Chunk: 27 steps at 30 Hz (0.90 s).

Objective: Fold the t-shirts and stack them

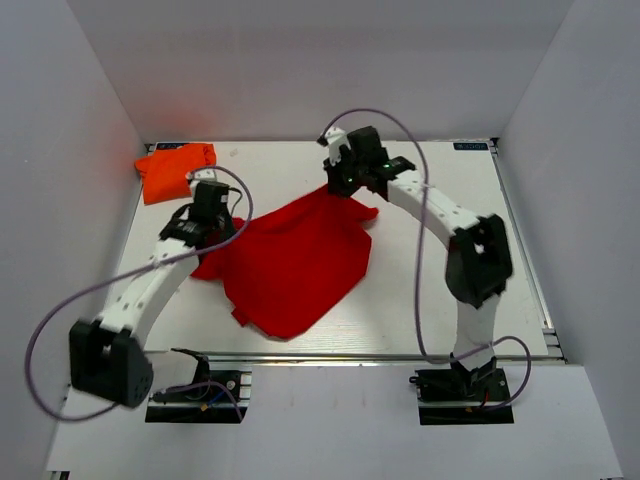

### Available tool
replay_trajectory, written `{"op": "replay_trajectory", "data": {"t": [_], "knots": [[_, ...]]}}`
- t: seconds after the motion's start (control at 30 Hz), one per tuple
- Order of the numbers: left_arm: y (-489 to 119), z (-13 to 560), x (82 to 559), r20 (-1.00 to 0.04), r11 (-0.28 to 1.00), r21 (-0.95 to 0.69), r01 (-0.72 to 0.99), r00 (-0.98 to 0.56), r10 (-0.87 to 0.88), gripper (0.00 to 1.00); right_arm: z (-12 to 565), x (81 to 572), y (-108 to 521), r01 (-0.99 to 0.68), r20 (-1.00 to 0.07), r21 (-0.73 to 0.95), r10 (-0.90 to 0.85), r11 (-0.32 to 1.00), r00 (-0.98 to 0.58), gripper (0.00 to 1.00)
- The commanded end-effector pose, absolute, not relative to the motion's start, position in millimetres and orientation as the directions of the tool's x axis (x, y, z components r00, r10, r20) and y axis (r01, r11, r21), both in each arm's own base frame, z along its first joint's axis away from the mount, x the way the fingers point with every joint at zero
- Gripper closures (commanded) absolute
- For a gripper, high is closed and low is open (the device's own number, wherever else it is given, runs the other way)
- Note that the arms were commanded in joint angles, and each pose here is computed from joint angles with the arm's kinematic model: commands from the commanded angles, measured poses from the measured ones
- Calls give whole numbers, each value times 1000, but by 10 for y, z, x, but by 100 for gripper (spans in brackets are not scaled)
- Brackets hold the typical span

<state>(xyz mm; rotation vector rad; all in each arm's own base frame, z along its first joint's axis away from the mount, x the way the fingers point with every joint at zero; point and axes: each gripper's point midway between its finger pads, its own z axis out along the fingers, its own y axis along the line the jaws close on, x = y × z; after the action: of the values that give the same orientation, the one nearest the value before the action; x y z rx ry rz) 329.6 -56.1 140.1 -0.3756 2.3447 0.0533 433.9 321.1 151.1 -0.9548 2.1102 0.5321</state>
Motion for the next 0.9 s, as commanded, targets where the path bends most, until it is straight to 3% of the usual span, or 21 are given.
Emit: {"op": "replay_trajectory", "data": {"t": [0.0,0.1,0.3,0.43,0.57,0.77,0.87], "knots": [[-476,2608,3263,-871,948,-212,-238,-394,-294,100,2746,4302,3097,-738,-920,-31,-308,674,-243,100],[-498,3374,3070,-921,943,-310,-122,-209,-330,100,3289,4072,2951,-729,-954,-56,-252,682,-163,100],[-554,4534,2643,-939,935,-342,89,12,-345,100,4514,3461,2581,-705,-997,-72,-69,706,33,100],[-566,5137,2290,-929,925,-319,205,123,-348,100,5429,2749,2178,-697,-968,-123,70,707,241,100],[-588,5820,1718,-886,896,-266,355,278,-373,100,5873,2252,1900,-690,-928,-165,126,705,350,100],[-779,6279,1200,-850,829,-158,536,353,-390,100,6423,1520,1447,-660,-852,-219,189,719,488,100],[-825,6316,1188,-855,818,-145,556,346,-387,100,6568,1282,1312,-654,-822,-227,219,721,526,100]]}}
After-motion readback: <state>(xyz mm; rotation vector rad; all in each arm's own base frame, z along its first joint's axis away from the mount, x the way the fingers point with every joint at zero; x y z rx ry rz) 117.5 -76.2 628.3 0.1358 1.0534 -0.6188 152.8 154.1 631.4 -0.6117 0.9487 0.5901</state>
